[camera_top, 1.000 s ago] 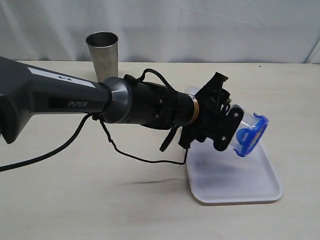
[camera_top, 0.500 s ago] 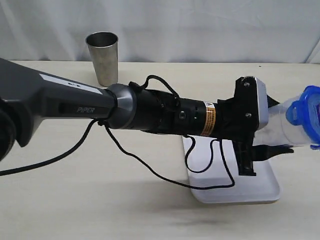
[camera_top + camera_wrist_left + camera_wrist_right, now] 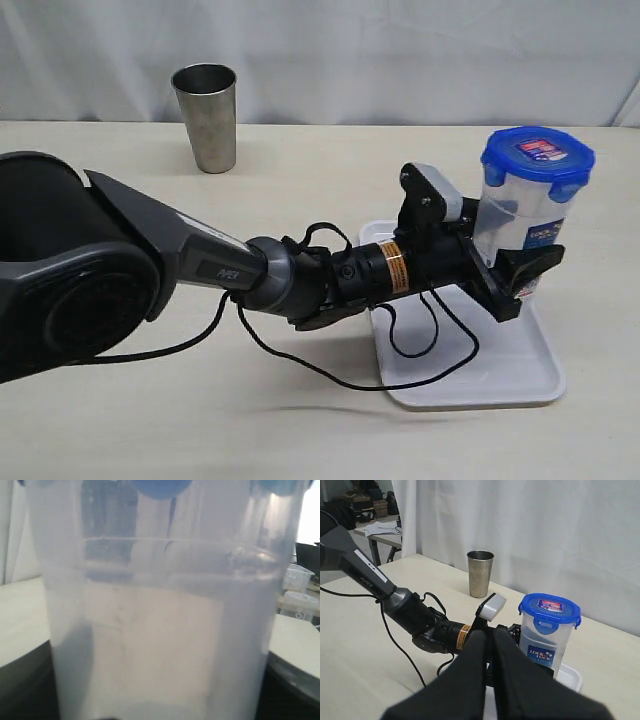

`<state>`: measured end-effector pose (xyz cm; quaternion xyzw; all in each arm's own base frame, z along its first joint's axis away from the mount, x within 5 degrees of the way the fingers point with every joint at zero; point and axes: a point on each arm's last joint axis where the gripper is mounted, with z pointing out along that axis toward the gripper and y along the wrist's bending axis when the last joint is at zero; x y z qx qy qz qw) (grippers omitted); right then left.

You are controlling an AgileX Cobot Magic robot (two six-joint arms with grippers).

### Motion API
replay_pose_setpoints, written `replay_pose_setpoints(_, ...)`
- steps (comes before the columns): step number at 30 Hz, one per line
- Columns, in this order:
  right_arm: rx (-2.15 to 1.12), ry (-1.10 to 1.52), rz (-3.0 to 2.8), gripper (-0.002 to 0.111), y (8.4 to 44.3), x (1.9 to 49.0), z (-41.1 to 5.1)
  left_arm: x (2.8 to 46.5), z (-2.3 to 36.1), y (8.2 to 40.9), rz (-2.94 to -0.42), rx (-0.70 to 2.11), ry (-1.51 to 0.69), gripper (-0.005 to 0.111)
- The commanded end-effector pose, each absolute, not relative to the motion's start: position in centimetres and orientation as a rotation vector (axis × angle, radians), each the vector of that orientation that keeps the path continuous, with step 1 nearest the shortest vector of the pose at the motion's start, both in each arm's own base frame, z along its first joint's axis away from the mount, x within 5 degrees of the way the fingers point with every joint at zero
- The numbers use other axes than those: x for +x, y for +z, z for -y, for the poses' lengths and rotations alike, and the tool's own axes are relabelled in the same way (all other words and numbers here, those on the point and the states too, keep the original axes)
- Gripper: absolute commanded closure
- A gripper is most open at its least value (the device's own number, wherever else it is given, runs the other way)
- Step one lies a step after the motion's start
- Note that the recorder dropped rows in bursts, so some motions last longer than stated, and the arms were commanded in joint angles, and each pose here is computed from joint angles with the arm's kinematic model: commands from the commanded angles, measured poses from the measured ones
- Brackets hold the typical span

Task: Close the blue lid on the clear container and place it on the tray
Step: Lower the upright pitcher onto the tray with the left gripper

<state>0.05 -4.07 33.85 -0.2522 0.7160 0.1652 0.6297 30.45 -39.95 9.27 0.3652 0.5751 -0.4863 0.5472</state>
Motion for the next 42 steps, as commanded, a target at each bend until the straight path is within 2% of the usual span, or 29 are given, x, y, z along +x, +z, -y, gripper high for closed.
replay_pose_setpoints(1,-0.579,0.374,-1.661,0.104,33.5,0.0,4.1,32.2,39.5,8.7,-1.353,0.808,-1.235,0.107)
replay_pose_setpoints(11,-0.579,0.374,-1.661,0.104,33.5,0.0,4.1,32.8,39.4,6.5,-1.308,0.919,-1.25,0.107)
replay_pose_setpoints(15,-0.579,0.374,-1.661,0.104,33.5,0.0,4.1,33.5,39.5,6.3,-1.209,1.083,-1.237,0.107)
replay_pose_setpoints(25,-0.579,0.374,-1.661,0.104,33.5,0.0,4.1,33.7,39.5,6.2,-1.228,1.074,-1.222,0.106)
replay_pose_setpoints(27,-0.579,0.374,-1.661,0.104,33.5,0.0,4.1,33.7,39.5,6.2,-1.231,1.071,-1.221,0.095)
replay_pose_setpoints(32,-0.579,0.374,-1.661,0.104,33.5,0.0,4.1,33.8,39.5,6.2,-1.23,1.076,-1.211,0.036)
replay_pose_setpoints(34,-0.579,0.374,-1.661,0.104,33.5,0.0,4.1,33.9,39.5,6.0,-1.253,1.081,-1.192,0.018)
replay_pose_setpoints(37,-0.579,0.374,-1.661,0.104,33.5,0.0,4.1,34.0,39.4,5.8,-1.267,1.092,-1.177,0.009)
replay_pose_setpoints(42,-0.579,0.374,-1.661,0.104,33.5,0.0,4.1,34.0,39.4,5.9,-1.261,1.088,-1.183,0.008)
